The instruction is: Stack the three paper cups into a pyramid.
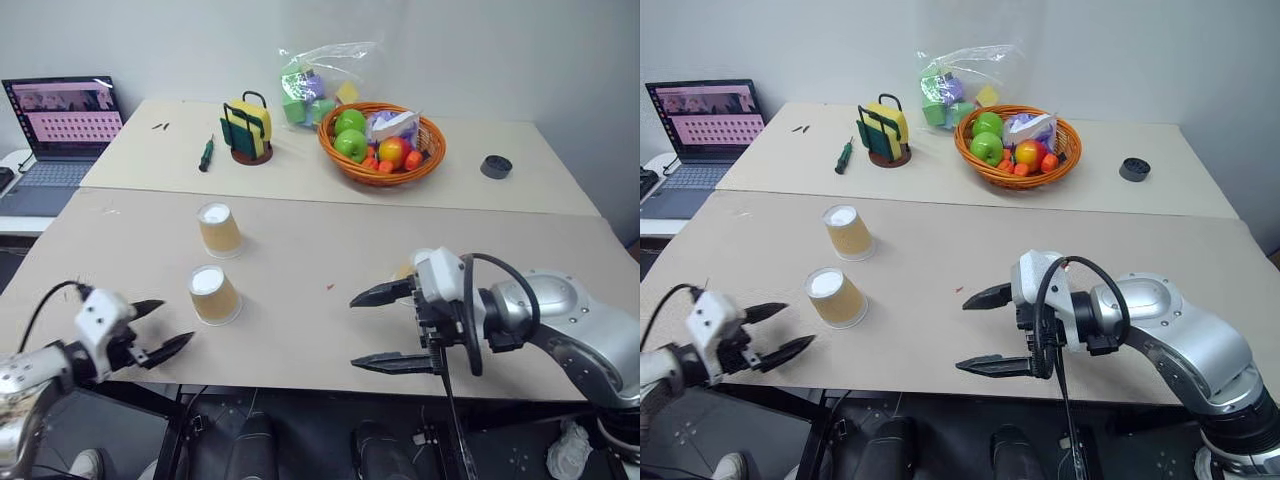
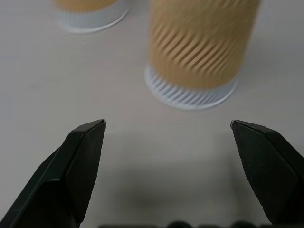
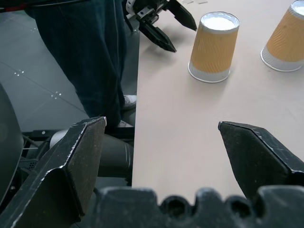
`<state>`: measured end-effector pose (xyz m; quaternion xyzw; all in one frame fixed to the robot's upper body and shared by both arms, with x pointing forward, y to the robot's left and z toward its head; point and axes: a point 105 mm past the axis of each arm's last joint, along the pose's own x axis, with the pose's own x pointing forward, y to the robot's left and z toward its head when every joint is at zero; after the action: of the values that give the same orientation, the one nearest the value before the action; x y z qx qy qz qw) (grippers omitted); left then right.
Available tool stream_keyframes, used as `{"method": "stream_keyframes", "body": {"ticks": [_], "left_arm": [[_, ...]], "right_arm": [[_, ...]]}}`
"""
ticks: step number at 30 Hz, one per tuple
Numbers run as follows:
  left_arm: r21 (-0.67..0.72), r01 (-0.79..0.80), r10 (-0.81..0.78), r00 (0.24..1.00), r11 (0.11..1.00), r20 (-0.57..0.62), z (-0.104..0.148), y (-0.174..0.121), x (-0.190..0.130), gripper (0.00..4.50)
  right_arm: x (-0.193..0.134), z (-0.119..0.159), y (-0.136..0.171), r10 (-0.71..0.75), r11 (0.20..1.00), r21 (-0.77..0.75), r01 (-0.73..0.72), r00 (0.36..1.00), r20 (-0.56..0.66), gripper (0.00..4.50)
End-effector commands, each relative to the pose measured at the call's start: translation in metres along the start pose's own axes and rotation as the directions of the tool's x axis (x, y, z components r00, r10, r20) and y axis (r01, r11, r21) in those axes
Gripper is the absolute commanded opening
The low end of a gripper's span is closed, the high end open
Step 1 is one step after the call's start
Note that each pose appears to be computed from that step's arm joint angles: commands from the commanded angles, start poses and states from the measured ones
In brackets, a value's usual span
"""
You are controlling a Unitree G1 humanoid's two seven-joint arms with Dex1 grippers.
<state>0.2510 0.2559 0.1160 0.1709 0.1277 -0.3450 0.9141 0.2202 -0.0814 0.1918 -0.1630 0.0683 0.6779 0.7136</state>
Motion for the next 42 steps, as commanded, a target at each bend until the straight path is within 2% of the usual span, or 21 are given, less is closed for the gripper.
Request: {"method": "stream_keyframes", "body": {"ticks": [1, 12, 21, 27, 30, 34, 39, 42], "left_arm": [[0.056, 0.053, -0.054, 0.998, 0.997, 0.028, 0.018, -0.004, 0.008, 4.50], [0.028, 0.108, -0.111, 0.983, 0.994, 0.148, 0.059, -0.003, 0.027, 4.50], [0.034, 0.140, -0.143, 0.978, 0.990, 0.149, 0.063, -0.010, 0.033, 4.50], [0.040, 0.145, -0.148, 0.981, 0.989, 0.127, 0.062, -0.010, 0.036, 2.59], [0.050, 0.141, -0.146, 0.981, 0.989, 0.125, 0.065, -0.009, 0.039, 2.59], [0.057, 0.152, -0.160, 0.971, 0.987, 0.180, 0.081, -0.012, 0.050, 2.59], [0.123, 0.232, -0.258, 0.922, 0.965, 0.289, 0.122, -0.032, 0.089, 2.59], [0.163, 0.247, -0.287, 0.908, 0.955, 0.304, 0.135, -0.045, 0.121, 2.59]], "right_arm": [[-0.008, 0.018, -0.005, -0.040, 0.996, -0.081, 0.043, 0.998, 0.039, 4.45], [-0.012, 0.020, -0.010, -0.113, 0.989, -0.087, 0.116, 0.993, 0.046, 4.45], [-0.014, 0.021, -0.012, -0.131, 0.987, -0.093, 0.135, 0.990, 0.044, 4.45], [-0.018, 0.022, -0.016, -0.155, 0.982, -0.103, 0.158, 0.987, 0.036, 4.50], [-0.018, 0.023, -0.018, -0.164, 0.981, -0.102, 0.167, 0.986, 0.042, 4.50], [-0.017, 0.023, -0.021, -0.175, 0.978, -0.104, 0.179, 0.984, 0.045, 4.50], [-0.019, 0.026, -0.033, -0.210, 0.970, -0.115, 0.215, 0.976, 0.052, 4.50], [-0.021, 0.030, -0.039, -0.227, 0.965, -0.123, 0.233, 0.972, 0.060, 4.50]]}}
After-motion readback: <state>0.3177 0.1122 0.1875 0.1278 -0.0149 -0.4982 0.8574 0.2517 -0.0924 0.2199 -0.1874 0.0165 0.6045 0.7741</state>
